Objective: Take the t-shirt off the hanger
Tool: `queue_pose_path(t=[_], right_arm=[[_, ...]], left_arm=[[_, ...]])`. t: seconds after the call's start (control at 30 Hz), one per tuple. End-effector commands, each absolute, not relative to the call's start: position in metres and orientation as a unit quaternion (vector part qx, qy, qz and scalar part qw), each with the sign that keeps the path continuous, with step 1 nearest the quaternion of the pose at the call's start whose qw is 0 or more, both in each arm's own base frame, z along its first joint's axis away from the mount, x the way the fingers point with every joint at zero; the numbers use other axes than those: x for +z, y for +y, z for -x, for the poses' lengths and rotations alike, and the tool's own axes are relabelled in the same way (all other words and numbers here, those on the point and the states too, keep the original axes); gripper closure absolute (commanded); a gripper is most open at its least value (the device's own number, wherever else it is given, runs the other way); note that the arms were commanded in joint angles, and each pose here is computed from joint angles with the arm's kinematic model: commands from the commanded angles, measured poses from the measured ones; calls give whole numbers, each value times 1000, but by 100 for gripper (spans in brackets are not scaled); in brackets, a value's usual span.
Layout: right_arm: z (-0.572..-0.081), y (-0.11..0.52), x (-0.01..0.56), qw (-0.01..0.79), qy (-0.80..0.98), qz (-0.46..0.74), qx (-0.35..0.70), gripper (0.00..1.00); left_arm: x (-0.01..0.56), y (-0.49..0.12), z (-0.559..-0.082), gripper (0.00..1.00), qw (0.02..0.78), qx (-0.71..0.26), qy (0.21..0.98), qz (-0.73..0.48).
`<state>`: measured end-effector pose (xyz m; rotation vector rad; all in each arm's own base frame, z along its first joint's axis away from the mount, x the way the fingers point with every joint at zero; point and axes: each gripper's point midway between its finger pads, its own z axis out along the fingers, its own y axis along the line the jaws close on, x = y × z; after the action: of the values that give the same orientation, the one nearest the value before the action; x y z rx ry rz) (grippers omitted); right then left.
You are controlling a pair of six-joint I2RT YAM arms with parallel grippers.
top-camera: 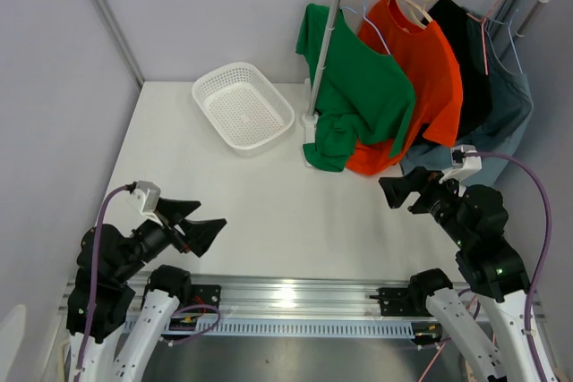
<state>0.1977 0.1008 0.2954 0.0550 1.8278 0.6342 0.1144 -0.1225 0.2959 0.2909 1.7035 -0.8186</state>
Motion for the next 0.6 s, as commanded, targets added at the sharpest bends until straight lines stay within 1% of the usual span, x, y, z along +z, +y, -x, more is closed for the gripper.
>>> queue_pose_path(t=[0.0, 0.03, 0.1, 0.13, 0.17, 0.2, 0.23, 0.27, 0.3, 0.33, 0.37, 0.4, 0.43, 0.5, 0.53, 0.57], right_arm=[[-204, 104, 318, 598, 753, -2, 274, 1], [-208, 108, 334, 616, 736, 9, 281, 1], [-225, 116, 350, 626, 725, 20, 286, 1], [-231, 115, 376, 644, 709, 16, 288, 0], [-253, 121, 386, 647, 706, 12, 288, 1], [-263, 125, 397, 654, 699, 16, 289, 1], [-271, 127, 431, 683, 669, 25, 293, 1], [-283, 128, 439, 689, 666, 23, 286, 1], [-311, 134, 431, 680, 680, 22, 273, 1], [-319, 136, 459, 708, 655, 48, 259, 0], [-332, 140, 462, 713, 652, 61, 250, 0], [-355, 144, 453, 714, 656, 64, 236, 1], [-367, 144, 471, 747, 620, 67, 230, 0], [-386, 149, 482, 763, 602, 76, 221, 0], [-410, 158, 472, 760, 608, 90, 213, 1], [-418, 159, 491, 772, 593, 91, 210, 1]], left_arm=[[301, -126, -119, 1, 579, -351, 723, -134], [299, -125, -121, 1, 577, -350, 726, -132], [298, -126, -123, 0, 575, -350, 728, -129], [297, -126, -125, 0, 573, -349, 731, -127], [297, -126, -126, 0, 572, -349, 732, -126], [298, -126, -126, 0, 572, -349, 732, -125], [298, -125, -126, 0, 571, -348, 733, -124], [297, -125, -126, 1, 570, -347, 734, -123], [296, -124, -126, 1, 571, -346, 735, -123], [296, -124, -125, 1, 573, -345, 733, -123], [297, -123, -123, 0, 577, -344, 730, -122], [297, -121, -124, 1, 581, -341, 729, -119], [299, -121, -124, 1, 586, -341, 726, -118], [301, -119, -123, 0, 592, -339, 722, -117], [300, -119, -123, 0, 591, -339, 723, -115], [300, -119, -123, 0, 592, -338, 723, -115]])
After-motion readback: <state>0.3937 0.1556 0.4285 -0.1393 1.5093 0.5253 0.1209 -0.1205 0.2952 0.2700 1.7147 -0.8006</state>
